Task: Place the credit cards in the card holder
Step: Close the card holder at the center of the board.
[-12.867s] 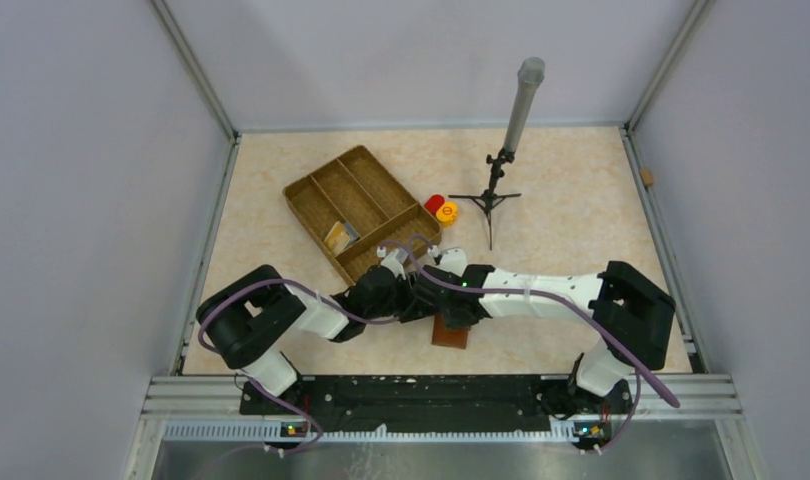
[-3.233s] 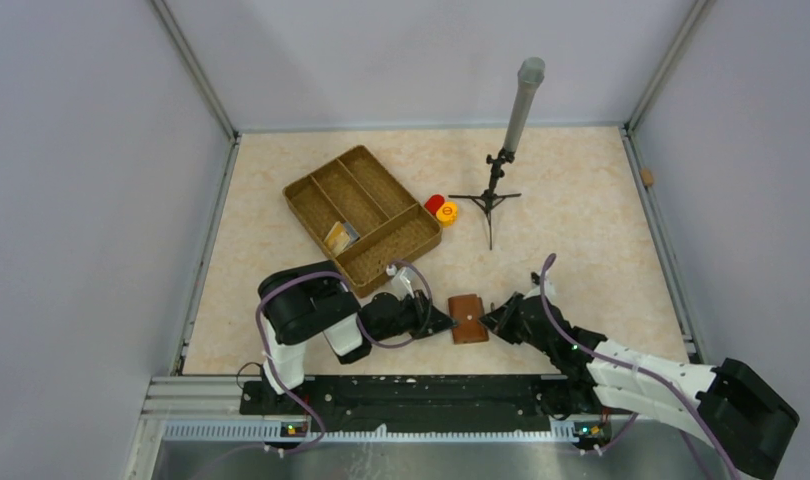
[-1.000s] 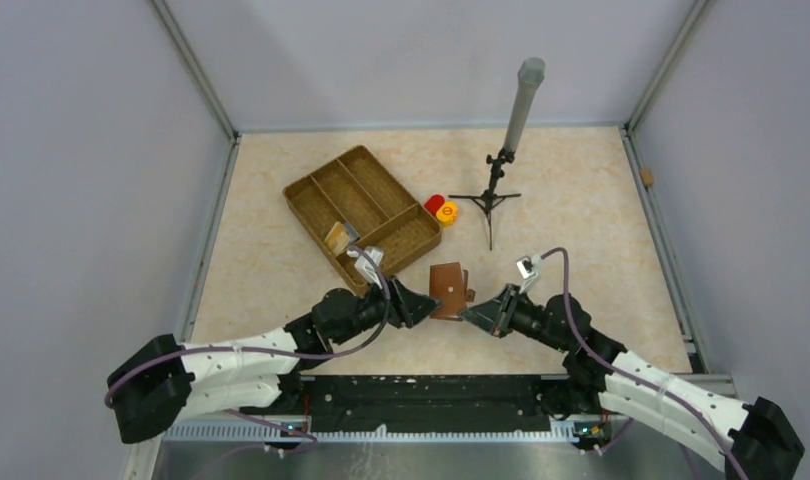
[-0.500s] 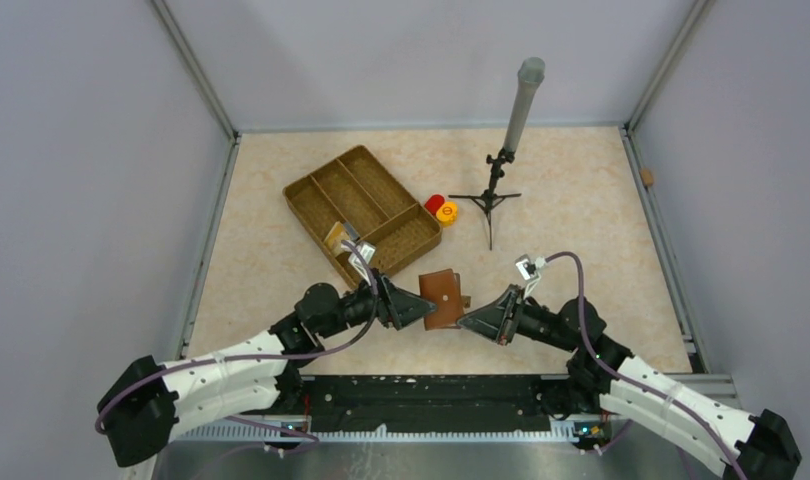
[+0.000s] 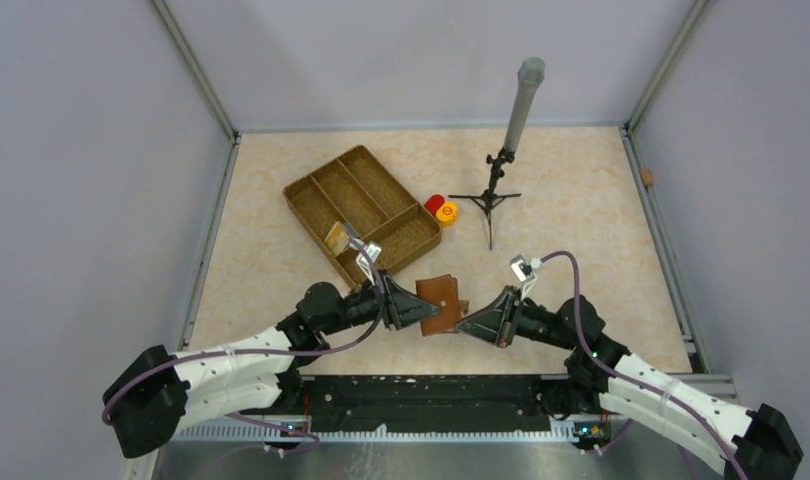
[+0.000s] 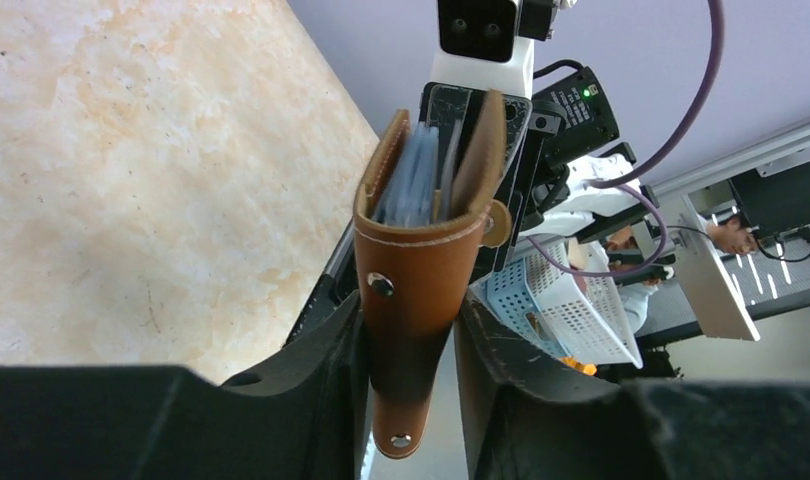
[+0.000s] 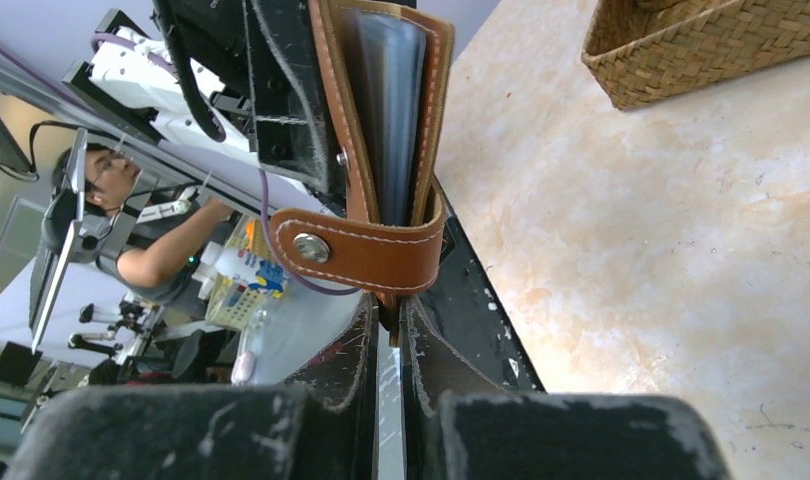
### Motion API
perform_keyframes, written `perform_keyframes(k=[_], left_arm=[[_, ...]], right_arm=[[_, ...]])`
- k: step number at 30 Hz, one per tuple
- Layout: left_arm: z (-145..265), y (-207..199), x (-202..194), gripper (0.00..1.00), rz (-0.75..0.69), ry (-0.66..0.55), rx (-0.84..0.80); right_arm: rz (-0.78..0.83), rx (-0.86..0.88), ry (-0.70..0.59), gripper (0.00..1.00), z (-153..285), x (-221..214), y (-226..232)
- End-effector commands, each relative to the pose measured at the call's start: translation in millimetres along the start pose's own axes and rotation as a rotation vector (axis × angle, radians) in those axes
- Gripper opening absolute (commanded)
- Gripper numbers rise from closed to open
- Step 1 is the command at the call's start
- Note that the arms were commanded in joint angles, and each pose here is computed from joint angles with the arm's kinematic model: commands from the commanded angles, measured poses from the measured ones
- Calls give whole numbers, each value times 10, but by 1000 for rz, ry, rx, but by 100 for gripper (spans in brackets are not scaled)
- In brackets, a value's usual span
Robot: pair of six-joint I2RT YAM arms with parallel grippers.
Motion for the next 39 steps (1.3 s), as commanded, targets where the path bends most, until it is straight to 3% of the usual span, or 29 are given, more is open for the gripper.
perform_keyframes(k=[1, 4, 5, 9, 12, 15, 20, 23, 31, 39], left_arm=[[-16, -101, 80, 32, -11, -41, -59], [-21, 26, 55, 9, -4, -43, -2], [-21, 115, 36, 2, 0, -40, 42], [53, 633, -119, 0, 10, 1, 300], [97, 899, -260, 0, 24, 58, 424], [81, 1031, -384, 0, 64, 113, 472], [68, 1219, -563, 0, 138, 172, 537], [67, 1298, -625, 0, 159, 201, 576], [103, 1387, -651, 0, 153, 229, 647], [96, 1384, -644, 0, 144, 251, 665]], right_arm=[[50, 68, -2, 0, -25, 62, 168], [38, 13, 10, 0, -20, 46, 87], [32, -18, 11, 5, -14, 40, 39], [-14, -175, 26, 51, 63, -42, -227], [-41, -276, 21, 62, 149, -102, -412], [-77, -428, -21, 63, 247, -86, -640], [-123, -570, -51, 43, 293, -58, -839], [-154, -619, -36, 39, 254, -72, -911], [-131, -697, 18, 45, 15, -150, -944], [-83, -744, 58, 43, -285, -130, -908]])
Point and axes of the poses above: each gripper's point midway between its finger pads, its own z axis back along the fingers, its own y axis along the line the jaws close on, x = y × z, the point moved 2 cm from there along z, back along the fingers, and after that the axes turned 3 degrees about -z, right-handed, at the moved point
